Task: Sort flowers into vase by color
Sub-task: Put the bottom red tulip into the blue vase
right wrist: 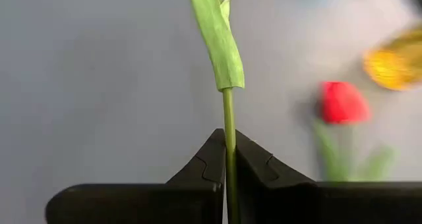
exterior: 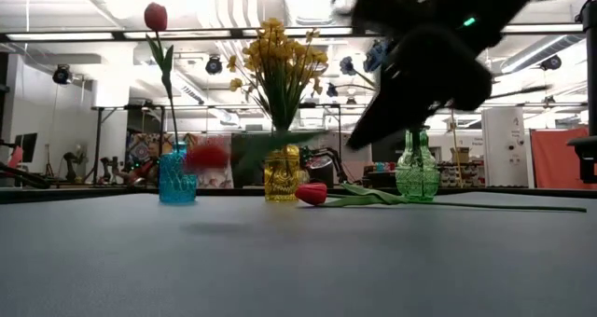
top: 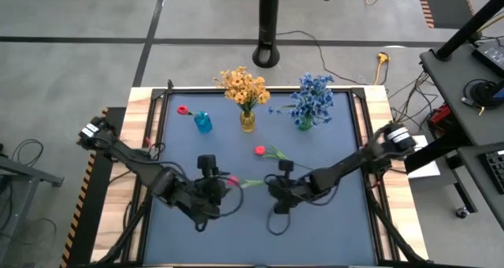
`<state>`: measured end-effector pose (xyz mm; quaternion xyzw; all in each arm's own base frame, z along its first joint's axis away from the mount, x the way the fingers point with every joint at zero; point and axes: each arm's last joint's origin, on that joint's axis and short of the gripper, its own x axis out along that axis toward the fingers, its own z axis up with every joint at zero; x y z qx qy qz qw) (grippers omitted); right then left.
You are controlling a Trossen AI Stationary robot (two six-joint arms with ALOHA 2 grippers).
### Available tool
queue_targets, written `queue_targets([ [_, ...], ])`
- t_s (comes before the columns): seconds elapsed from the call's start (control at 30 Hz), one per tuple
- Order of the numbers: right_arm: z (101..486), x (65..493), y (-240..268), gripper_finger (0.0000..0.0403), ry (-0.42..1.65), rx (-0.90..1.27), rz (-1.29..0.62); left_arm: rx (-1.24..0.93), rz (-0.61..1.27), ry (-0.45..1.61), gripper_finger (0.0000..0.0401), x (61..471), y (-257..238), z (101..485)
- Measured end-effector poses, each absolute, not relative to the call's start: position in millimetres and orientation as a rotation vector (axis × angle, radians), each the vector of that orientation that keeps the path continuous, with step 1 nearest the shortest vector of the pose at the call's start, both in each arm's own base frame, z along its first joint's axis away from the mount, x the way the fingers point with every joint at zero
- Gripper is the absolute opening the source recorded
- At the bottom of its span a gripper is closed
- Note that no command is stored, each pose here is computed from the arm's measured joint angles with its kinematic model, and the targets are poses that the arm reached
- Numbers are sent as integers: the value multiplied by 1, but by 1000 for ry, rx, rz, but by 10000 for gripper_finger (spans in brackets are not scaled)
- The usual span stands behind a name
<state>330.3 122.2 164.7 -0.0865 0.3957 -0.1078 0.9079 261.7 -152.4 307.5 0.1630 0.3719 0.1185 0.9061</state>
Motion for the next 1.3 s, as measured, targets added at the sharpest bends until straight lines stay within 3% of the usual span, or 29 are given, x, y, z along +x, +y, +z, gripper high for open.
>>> queue_targets([
  [0.27, 198, 292, 118, 9, 558, -119, -420, 151, 5, 458, 210, 240, -149, 259],
  [0.7, 218, 308, 126, 9, 26, -32, -320, 79, -34, 177, 210, 224, -138, 212],
  [0.9, 216, 323, 136, 9, -232, -58, -161, 105, 82, -50, 210, 238, -135, 221],
  [1.3, 201, 351, 147, 9, -276, -143, -183, 163, 151, -184, 198, 270, -139, 236],
])
